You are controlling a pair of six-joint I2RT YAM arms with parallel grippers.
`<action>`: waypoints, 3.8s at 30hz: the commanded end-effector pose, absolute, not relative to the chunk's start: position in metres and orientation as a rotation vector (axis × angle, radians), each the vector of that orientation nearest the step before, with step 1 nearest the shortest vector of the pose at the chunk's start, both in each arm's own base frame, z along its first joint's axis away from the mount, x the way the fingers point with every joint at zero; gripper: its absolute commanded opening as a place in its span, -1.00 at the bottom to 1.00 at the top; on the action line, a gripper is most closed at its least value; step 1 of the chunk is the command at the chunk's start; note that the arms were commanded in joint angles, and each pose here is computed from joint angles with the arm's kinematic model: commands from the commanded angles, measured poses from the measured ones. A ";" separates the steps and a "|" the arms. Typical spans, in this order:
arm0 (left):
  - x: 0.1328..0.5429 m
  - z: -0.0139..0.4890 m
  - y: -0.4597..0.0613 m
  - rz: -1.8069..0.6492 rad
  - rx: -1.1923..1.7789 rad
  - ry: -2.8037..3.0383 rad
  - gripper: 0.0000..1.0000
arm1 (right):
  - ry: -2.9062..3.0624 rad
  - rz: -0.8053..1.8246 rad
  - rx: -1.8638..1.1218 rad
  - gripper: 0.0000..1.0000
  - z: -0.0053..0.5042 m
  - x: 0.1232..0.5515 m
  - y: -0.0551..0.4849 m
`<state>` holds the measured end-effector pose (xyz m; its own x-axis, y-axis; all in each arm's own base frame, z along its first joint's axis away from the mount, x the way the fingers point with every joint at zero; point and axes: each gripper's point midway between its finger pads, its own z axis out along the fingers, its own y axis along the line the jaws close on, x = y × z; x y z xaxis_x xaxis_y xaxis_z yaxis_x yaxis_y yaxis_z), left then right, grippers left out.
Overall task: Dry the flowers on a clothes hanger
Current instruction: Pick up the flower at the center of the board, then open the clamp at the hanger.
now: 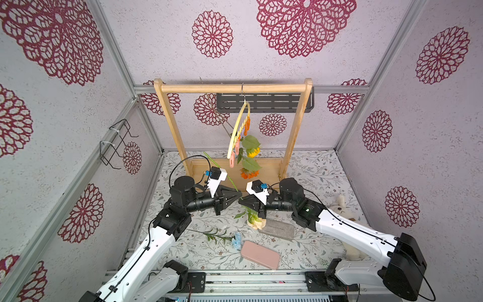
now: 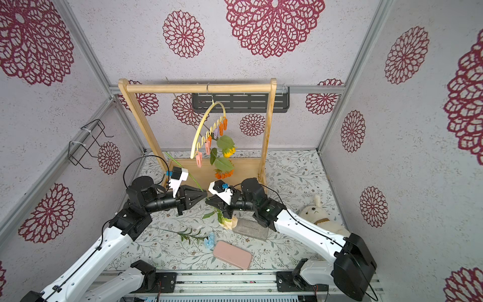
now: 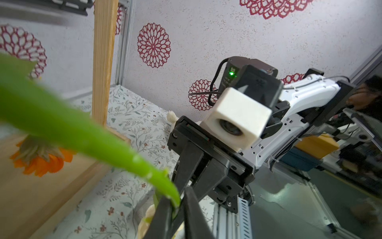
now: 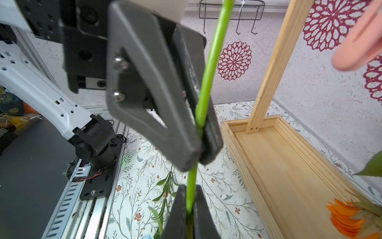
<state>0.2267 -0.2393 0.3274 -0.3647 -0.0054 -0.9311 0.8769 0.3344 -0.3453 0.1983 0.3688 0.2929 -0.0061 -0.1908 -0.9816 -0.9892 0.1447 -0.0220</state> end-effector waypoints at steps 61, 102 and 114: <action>0.411 0.348 -0.180 -1.167 0.223 1.954 -1.00 | 1.577 1.147 -0.884 0.24 0.398 0.397 0.358; 0.425 0.365 -0.186 -1.239 0.244 1.909 -1.00 | 1.591 1.328 -0.926 -0.11 0.405 0.403 0.380; 0.426 0.365 -0.184 -1.238 0.247 1.911 -1.00 | 1.601 1.313 -0.922 -0.05 0.402 0.403 0.381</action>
<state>0.4218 -0.1871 0.3564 -0.6596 -0.2565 -0.7065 0.5356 0.4990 -0.6813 0.4080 0.3835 0.3788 -0.4150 -0.0518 -0.9083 -0.8967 0.1922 0.3988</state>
